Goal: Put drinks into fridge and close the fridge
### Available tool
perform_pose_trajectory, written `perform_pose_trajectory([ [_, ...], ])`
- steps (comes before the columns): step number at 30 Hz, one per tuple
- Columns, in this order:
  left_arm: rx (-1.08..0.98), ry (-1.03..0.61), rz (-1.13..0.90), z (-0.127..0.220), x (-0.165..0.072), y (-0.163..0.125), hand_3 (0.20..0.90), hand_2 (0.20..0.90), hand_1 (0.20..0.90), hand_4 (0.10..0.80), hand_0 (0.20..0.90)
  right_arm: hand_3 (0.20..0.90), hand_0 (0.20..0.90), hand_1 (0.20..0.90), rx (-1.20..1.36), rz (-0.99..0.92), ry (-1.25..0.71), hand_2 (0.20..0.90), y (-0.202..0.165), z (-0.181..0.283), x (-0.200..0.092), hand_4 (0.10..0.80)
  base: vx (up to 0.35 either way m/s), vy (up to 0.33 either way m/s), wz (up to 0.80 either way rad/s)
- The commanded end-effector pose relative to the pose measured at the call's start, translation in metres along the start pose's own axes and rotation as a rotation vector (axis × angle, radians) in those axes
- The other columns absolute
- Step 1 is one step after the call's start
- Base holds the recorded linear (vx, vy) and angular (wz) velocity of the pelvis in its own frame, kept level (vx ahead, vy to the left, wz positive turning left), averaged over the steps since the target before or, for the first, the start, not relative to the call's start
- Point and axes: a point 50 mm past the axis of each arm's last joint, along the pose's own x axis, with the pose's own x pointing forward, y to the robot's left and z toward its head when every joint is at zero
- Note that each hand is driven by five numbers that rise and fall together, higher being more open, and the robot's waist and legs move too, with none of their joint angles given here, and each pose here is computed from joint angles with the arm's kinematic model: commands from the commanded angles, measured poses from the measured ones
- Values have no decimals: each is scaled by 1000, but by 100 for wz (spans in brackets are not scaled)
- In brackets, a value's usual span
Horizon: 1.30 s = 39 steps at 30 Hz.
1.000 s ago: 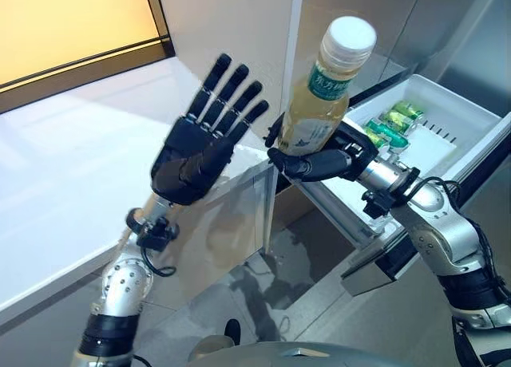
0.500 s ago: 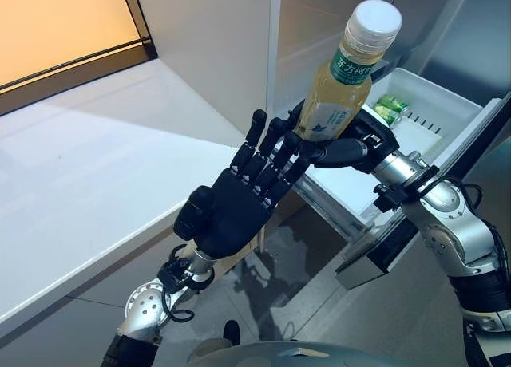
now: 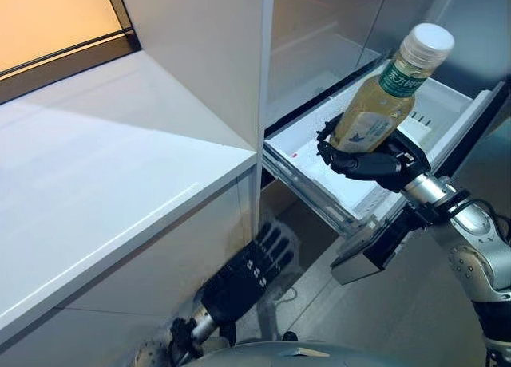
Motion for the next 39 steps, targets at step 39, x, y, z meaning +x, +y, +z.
perform_pose_trajectory([
  [39,896,47,1309,67,-140,65,900,900,900,800,900,200,300,300,-612,-208,194,300,-110,82,68,100,57,-15,-1],
])
